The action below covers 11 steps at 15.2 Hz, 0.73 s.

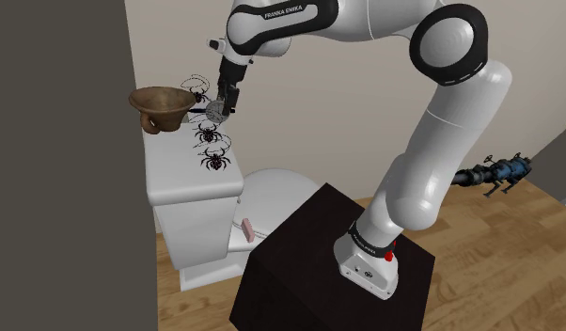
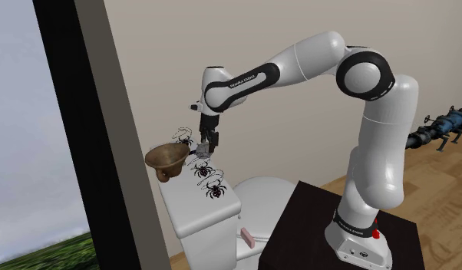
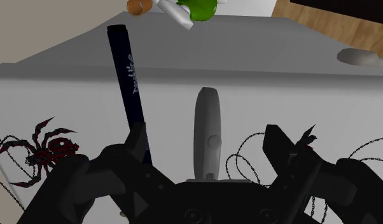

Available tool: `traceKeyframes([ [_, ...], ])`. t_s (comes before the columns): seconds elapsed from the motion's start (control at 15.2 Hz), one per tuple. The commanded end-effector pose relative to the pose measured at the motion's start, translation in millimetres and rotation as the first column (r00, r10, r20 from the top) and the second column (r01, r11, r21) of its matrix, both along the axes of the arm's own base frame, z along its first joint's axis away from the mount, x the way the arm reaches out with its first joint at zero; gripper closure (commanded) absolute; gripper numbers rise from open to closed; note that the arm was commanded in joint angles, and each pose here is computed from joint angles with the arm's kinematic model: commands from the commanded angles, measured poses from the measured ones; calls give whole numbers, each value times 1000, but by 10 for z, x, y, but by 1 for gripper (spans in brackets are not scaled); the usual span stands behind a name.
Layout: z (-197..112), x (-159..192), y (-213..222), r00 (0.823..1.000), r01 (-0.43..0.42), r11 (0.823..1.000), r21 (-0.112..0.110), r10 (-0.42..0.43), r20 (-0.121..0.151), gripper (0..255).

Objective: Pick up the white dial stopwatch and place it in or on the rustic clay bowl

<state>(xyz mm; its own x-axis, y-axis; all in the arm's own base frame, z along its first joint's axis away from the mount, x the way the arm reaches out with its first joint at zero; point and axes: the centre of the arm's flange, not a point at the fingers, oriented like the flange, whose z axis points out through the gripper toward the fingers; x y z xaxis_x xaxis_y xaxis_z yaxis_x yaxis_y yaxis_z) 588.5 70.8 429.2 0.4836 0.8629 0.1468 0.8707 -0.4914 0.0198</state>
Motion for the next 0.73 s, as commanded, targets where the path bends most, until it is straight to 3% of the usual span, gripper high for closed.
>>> traceKeyframes([
  [0.0, 0, 0, 0, 1000, 0, 1000, 0, 0, 0, 255],
  [0.66, 53, 0, 0, 1000, 0, 1000, 0, 0, 0, 255],
])
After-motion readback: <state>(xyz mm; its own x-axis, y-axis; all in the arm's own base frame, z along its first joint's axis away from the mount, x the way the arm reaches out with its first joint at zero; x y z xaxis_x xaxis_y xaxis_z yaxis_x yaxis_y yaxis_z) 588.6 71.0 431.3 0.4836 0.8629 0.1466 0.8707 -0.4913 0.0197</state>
